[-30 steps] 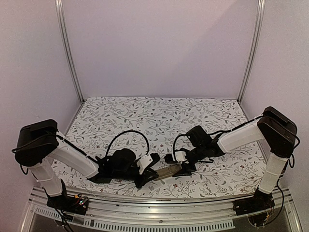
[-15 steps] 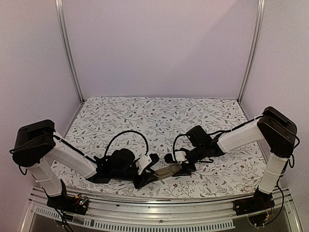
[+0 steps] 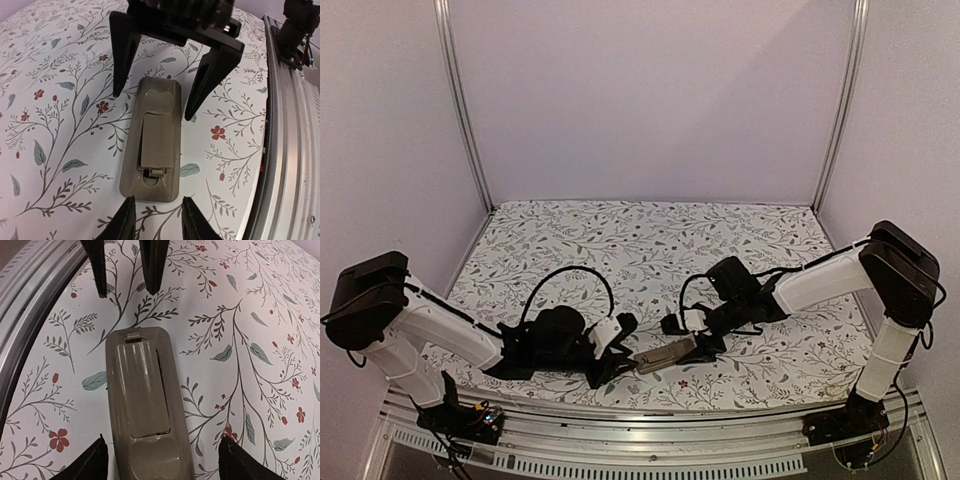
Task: Load the batteries into the remote control
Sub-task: Press the battery cover onto the remote control.
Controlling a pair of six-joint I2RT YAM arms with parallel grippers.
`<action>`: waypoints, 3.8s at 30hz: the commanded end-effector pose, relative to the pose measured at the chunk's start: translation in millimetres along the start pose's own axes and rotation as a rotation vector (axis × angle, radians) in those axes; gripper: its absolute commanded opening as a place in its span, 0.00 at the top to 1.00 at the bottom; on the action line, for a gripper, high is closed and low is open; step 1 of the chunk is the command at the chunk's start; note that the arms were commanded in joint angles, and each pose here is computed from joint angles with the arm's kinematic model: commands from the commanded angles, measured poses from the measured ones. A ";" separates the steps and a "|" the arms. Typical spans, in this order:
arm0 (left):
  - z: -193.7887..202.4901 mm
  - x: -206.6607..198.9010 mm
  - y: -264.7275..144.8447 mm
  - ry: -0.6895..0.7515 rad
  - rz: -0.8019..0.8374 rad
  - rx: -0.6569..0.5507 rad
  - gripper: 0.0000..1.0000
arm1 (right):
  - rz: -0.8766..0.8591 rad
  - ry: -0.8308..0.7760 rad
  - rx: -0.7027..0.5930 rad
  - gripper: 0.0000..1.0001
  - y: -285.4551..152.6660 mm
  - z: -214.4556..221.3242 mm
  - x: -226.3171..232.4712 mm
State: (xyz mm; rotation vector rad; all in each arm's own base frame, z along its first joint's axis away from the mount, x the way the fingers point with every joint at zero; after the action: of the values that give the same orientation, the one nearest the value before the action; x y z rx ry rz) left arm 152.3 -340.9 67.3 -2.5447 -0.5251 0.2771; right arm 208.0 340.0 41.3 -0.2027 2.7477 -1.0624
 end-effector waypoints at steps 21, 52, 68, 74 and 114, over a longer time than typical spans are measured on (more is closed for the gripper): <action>31.3 10.2 16.3 -0.029 -0.096 0.092 0.67 | 0.058 0.616 -0.222 1.00 -31.6 -92.7 -14.1; 21.3 5.6 25.4 -0.015 -0.074 0.048 0.67 | 0.004 0.835 0.005 1.00 31.6 -11.8 24.8; -3.4 4.9 19.6 0.016 -0.079 -0.022 0.68 | 0.001 0.790 0.034 1.00 25.3 -18.6 22.9; -2.2 6.7 18.3 0.026 -0.089 -0.010 0.68 | -0.009 0.710 -0.049 1.00 8.8 -60.3 6.2; 8.4 8.5 22.1 0.108 -0.075 -0.009 0.71 | -0.116 -0.075 0.146 0.32 4.1 15.6 9.1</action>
State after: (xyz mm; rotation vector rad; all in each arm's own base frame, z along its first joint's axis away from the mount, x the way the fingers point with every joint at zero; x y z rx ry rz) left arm 163.2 -344.9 45.7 -2.5084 -0.6030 0.1440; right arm 198.7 329.9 32.7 -0.3862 2.6252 -1.2246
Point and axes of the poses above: each gripper's point midway between its finger pads, its own y axis out along the fingers, its own x axis along the line the jaws close on, z = x × y, the point moved 2 cm from there along -y, back along the fingers, and after that the axes turned 1 degree about y, right-handed, at the moved point
